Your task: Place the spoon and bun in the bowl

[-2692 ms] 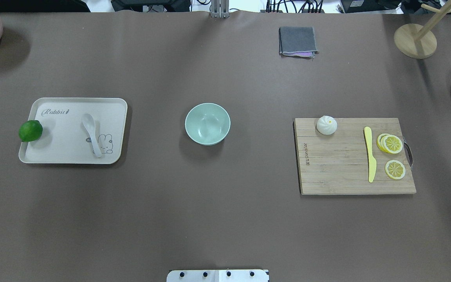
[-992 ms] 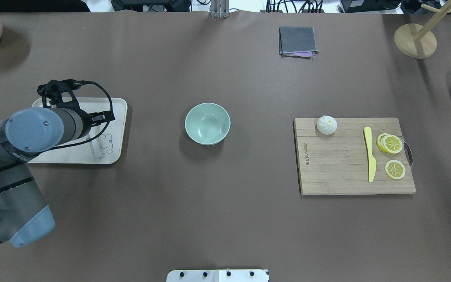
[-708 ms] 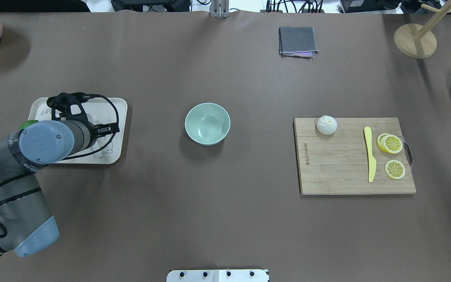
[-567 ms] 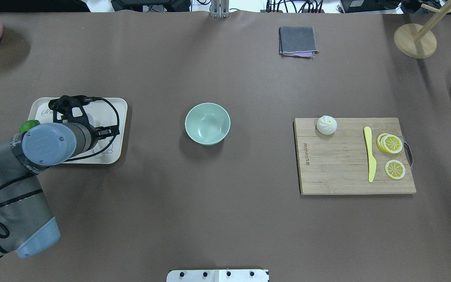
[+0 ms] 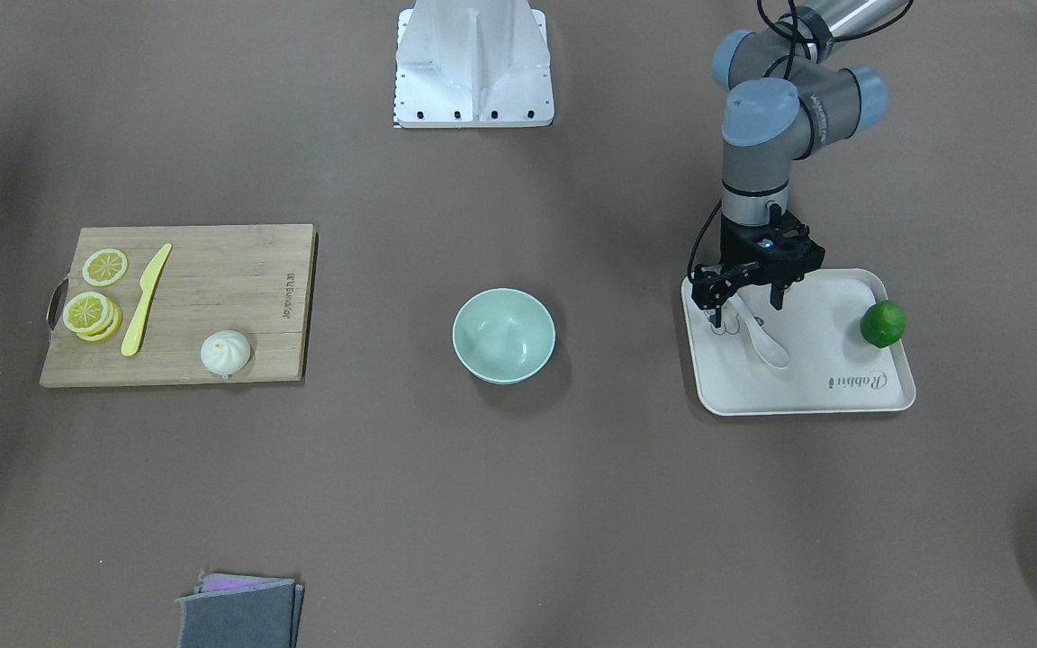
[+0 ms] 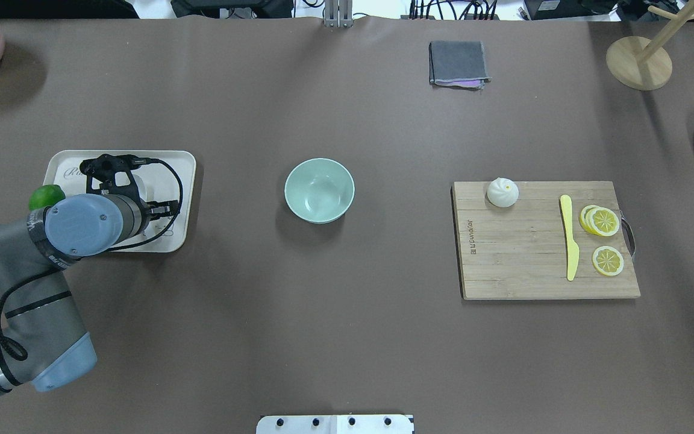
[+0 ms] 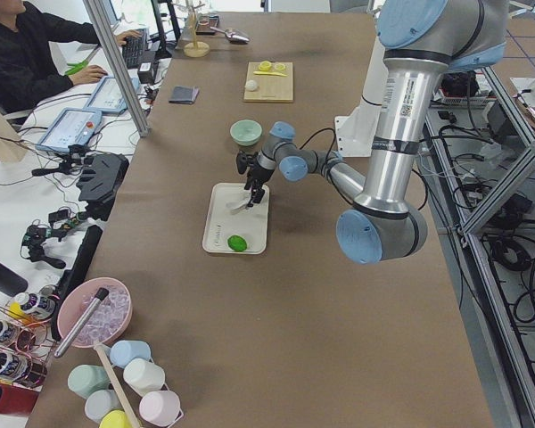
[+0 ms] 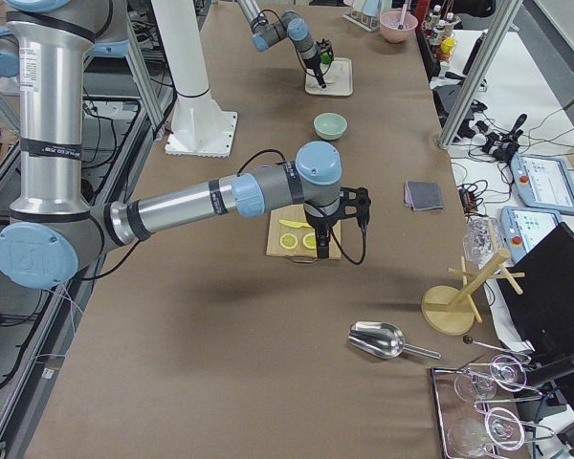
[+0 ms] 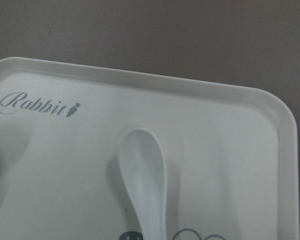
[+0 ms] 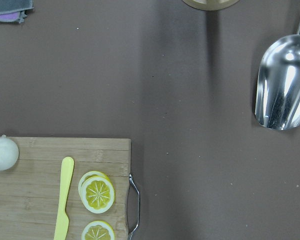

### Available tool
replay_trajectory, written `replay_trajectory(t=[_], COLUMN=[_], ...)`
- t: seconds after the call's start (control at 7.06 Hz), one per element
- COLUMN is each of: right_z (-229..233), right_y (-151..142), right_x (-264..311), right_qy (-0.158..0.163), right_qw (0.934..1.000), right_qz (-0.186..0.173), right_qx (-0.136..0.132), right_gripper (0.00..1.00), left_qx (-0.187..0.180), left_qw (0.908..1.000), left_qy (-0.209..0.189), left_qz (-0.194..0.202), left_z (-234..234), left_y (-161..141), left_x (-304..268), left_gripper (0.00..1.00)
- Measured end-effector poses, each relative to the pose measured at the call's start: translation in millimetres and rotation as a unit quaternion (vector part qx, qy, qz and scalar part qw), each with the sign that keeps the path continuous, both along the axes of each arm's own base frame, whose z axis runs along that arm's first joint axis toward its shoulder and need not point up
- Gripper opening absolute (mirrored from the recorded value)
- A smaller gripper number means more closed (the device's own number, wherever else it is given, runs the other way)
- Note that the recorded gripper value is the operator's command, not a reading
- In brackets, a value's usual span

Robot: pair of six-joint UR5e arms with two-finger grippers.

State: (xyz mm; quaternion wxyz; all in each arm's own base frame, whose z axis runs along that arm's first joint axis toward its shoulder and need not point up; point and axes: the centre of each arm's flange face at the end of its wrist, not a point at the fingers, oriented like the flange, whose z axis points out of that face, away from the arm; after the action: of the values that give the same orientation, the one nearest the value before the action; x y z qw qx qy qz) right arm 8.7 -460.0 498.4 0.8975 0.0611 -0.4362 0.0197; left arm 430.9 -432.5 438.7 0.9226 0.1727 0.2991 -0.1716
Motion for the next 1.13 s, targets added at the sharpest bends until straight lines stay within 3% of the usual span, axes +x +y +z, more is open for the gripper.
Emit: replay_trajectory(t=[0.14, 0.28, 0.71, 1.13], right_z=[-1.7, -3.4, -5.5, -6.6], right_y=[-1.5, -2.8, -4.5, -5.5], right_x=[-1.2, -2.1, -4.5, -24.4], right_qy=[0.000, 0.000, 0.000, 0.003], right_qw=[1.0000, 1.0000, 1.0000, 0.9998], right_qz=[-0.001, -0.002, -0.004, -0.018], right_qx=[0.002, 0.003, 0.005, 0.000], right_gripper=[1.00, 1.00, 1.00, 1.00], left_qx=[0.001, 0.004, 0.020, 0.037], left_qw=[1.0000, 1.0000, 0.9997, 0.9976], left_qy=[-0.003, -0.004, 0.012, 0.058], left_qz=[0.003, 0.007, 0.010, 0.005], left_z=[2.6, 4.0, 2.5, -55.9], left_y=[-0.1, 0.1, -4.2, -19.2], left_x=[0.2, -0.3, -11.9, -28.4], left_gripper=[0.24, 0.03, 0.00, 0.00])
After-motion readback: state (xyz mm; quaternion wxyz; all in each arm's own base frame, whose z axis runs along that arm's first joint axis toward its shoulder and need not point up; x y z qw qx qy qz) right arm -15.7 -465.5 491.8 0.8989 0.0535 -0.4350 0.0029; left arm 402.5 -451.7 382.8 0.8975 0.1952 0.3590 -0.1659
